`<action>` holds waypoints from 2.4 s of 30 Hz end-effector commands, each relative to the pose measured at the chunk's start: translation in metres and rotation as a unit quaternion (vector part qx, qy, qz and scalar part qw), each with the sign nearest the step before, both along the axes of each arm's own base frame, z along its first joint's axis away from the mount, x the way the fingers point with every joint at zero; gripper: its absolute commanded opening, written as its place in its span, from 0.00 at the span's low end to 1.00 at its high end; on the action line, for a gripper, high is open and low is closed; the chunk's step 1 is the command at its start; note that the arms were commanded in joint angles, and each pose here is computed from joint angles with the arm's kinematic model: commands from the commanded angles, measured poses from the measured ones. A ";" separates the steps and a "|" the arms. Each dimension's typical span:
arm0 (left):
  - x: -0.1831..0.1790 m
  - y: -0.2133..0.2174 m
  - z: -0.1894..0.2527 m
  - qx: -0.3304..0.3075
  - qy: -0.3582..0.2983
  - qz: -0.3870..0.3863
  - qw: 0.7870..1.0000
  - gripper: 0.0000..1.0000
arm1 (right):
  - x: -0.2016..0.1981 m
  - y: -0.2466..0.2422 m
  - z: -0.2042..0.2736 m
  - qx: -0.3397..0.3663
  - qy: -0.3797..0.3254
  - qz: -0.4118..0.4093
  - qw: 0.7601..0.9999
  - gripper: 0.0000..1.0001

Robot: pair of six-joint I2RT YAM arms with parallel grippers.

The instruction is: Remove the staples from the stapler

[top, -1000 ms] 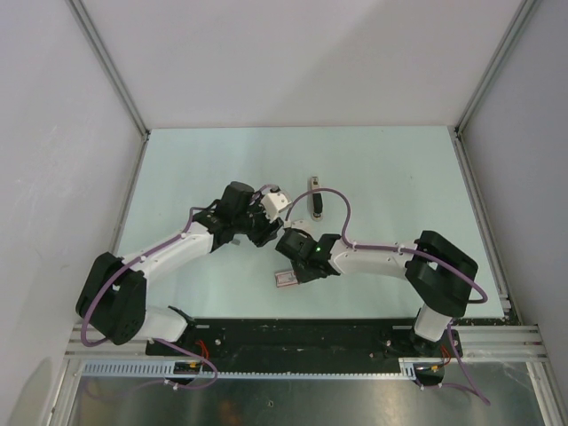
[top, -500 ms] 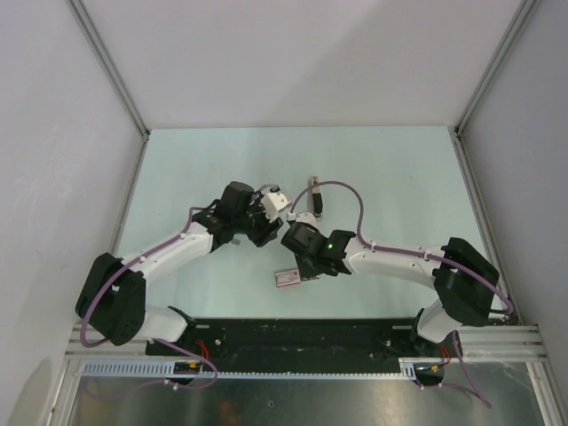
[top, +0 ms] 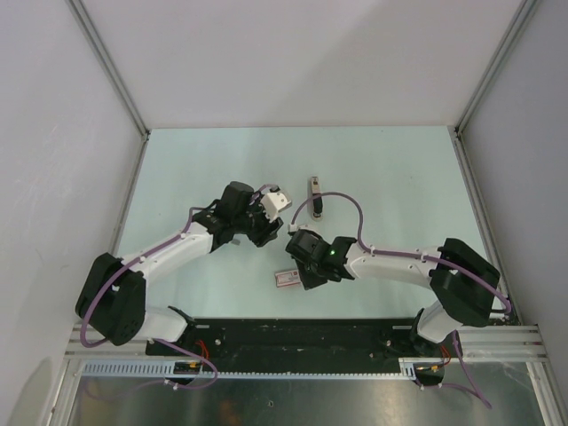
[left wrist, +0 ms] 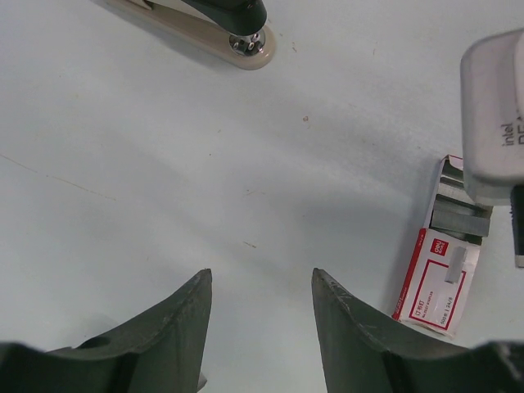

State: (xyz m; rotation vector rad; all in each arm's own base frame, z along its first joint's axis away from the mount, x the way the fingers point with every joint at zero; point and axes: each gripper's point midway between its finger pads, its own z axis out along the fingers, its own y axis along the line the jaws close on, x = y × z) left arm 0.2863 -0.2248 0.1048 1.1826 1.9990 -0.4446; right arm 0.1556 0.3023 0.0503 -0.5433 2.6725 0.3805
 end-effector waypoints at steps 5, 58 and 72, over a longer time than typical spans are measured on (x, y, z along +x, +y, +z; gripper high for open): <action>0.000 0.001 0.007 -0.009 -0.008 0.000 1.000 0.57 | -0.007 0.009 0.002 0.033 0.013 0.024 0.999 0.00; 0.001 0.004 0.012 -0.012 -0.015 0.002 1.000 0.57 | 0.013 0.005 -0.015 0.061 0.024 0.032 0.997 0.00; 0.002 0.005 0.015 -0.014 -0.018 0.003 1.000 0.57 | 0.026 0.008 -0.020 0.075 0.024 0.027 0.997 0.00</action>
